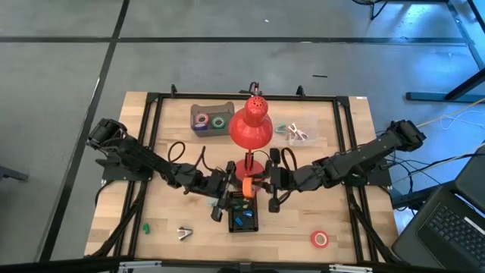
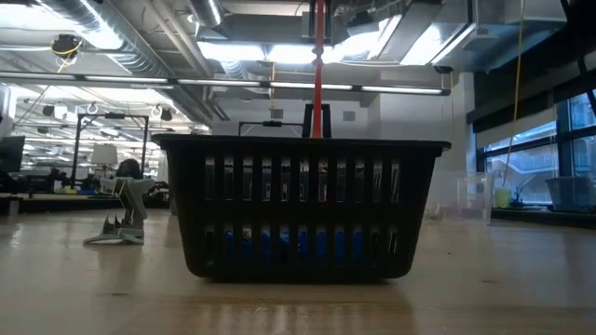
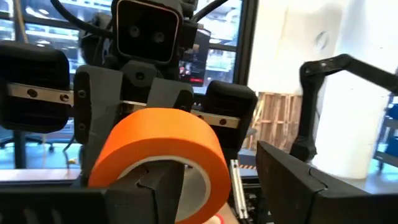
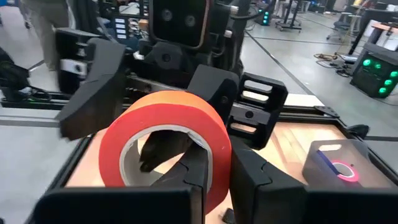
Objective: Pick and place Stapler, Stapler remover, tape
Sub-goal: Put the left orange tape into the black transparent bin
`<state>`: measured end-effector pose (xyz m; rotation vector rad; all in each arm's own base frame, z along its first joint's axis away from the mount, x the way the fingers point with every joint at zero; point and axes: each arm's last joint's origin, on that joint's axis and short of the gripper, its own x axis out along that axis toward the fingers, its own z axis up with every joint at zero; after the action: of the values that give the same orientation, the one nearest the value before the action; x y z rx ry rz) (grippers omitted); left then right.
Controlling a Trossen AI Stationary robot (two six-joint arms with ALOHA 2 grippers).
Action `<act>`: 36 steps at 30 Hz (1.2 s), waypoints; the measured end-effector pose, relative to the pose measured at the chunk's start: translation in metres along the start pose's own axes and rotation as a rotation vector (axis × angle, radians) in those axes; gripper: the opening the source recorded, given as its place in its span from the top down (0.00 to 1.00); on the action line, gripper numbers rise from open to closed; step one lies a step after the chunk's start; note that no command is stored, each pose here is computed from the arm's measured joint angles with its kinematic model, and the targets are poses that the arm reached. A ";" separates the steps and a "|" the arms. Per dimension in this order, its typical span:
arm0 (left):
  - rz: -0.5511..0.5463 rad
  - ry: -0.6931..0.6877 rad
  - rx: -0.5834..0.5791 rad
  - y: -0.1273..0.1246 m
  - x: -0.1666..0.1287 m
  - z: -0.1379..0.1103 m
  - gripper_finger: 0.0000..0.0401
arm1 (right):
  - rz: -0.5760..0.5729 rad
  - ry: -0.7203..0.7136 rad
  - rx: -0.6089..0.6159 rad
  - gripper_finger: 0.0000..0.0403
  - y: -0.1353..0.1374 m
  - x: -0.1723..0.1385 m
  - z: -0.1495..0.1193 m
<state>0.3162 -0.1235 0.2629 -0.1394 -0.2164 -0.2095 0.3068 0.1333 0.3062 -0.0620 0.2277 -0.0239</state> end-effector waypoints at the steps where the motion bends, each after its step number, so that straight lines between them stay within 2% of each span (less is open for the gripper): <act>1: 0.013 0.001 0.000 0.000 0.000 -0.001 0.53 | -0.001 0.001 -0.004 0.91 0.000 0.000 0.000; 4: 0.055 0.012 0.003 0.001 0.000 -0.002 0.54 | -0.004 0.002 -0.006 0.91 0.000 0.000 -0.001; 6: 0.076 0.031 0.010 0.003 0.000 -0.004 0.58 | -0.003 0.004 -0.008 0.91 0.000 0.000 -0.001; 8: 0.071 0.040 0.012 0.003 0.000 -0.005 0.68 | -0.002 0.006 -0.009 0.91 0.000 0.000 -0.001; 11: 0.039 0.060 0.035 0.001 0.000 -0.007 0.89 | 0.000 0.013 -0.013 0.91 0.001 0.000 -0.002; 12: 0.021 0.061 0.040 0.001 0.000 -0.007 0.92 | 0.002 0.012 -0.012 0.91 0.001 0.000 -0.002; 16: 0.006 0.062 0.047 0.001 0.000 -0.007 0.92 | 0.002 0.011 -0.003 0.90 0.001 0.000 -0.002; 21: -0.002 0.077 0.058 0.000 0.000 -0.008 0.92 | 0.014 0.006 0.031 0.72 0.004 -0.001 -0.001; 25: -0.002 0.112 0.064 0.000 -0.001 -0.012 0.92 | 0.035 0.059 0.047 0.59 0.009 -0.012 -0.004; 31: 0.005 0.151 0.072 0.001 -0.002 -0.014 0.92 | 0.058 0.189 0.115 0.51 0.012 -0.040 -0.007; 34: 0.071 0.258 0.100 0.003 -0.007 -0.016 0.92 | 0.055 0.269 0.179 0.51 0.012 -0.056 -0.009; 36: 0.182 0.378 0.134 0.008 -0.015 -0.019 0.92 | 0.041 0.339 0.223 0.51 0.012 -0.066 -0.014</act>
<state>0.3071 -0.1160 0.2405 0.0153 0.1589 -0.0368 0.2390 0.1465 0.3063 0.1699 0.5631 -0.0183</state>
